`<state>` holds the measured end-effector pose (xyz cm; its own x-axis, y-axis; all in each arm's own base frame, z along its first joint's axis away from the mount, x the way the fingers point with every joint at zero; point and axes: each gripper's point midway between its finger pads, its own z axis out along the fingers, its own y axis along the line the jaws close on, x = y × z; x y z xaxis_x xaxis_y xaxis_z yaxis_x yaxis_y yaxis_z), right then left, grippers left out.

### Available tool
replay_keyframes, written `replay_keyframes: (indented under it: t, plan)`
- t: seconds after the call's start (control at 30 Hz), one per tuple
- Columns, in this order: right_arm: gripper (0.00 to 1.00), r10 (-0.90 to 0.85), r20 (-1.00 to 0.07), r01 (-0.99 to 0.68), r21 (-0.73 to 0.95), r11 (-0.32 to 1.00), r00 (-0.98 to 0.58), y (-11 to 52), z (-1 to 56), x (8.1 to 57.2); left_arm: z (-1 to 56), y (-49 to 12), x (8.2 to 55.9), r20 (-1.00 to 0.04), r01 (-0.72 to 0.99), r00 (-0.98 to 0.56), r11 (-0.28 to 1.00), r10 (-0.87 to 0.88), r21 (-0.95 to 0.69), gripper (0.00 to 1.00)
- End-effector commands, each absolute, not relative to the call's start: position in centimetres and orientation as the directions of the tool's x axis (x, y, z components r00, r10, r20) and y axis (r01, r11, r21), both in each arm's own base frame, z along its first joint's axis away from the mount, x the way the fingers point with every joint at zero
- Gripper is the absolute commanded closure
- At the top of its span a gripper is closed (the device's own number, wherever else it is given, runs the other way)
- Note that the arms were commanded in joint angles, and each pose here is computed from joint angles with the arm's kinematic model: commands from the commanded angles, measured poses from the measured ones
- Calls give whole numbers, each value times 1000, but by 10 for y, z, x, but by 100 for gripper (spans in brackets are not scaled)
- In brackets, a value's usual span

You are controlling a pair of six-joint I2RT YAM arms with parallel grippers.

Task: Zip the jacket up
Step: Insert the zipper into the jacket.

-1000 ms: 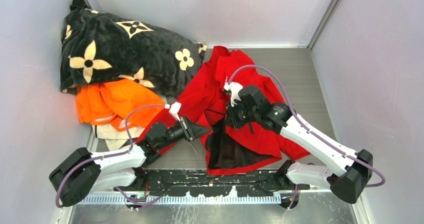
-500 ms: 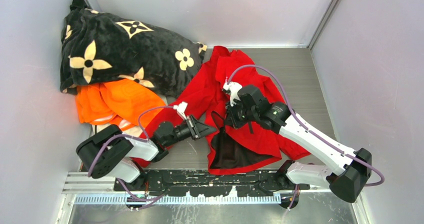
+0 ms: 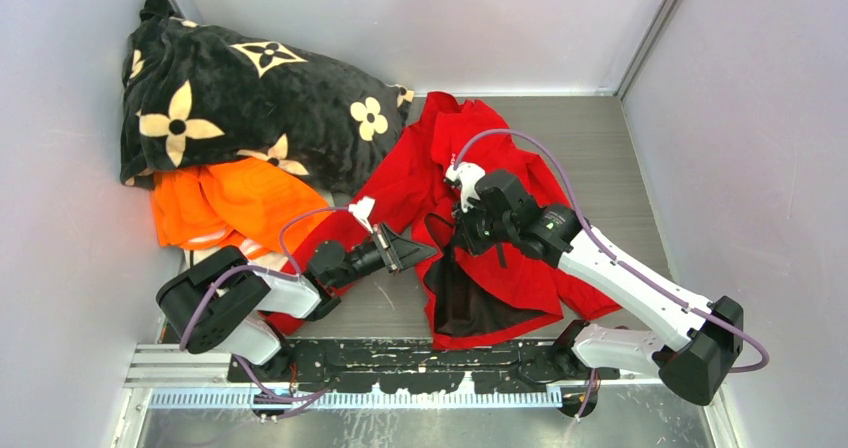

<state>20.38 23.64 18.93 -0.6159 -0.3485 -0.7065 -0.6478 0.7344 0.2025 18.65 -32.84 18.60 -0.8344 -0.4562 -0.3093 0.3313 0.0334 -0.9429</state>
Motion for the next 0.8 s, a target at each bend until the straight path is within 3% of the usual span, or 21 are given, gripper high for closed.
replay_keyframes:
  t: [0.0, 0.77]
  plan:
    - [99, -320, -780, -664, 158, 731, -538, 243, 218, 219, 228, -327, 188, -339, 423, -798, -63, -498, -904, 96]
    - [99, -319, -778, -659, 158, 735, -542, 252, 219, 223, 222, -332, 183, -457, 465, -766, 101, -451, -879, 97]
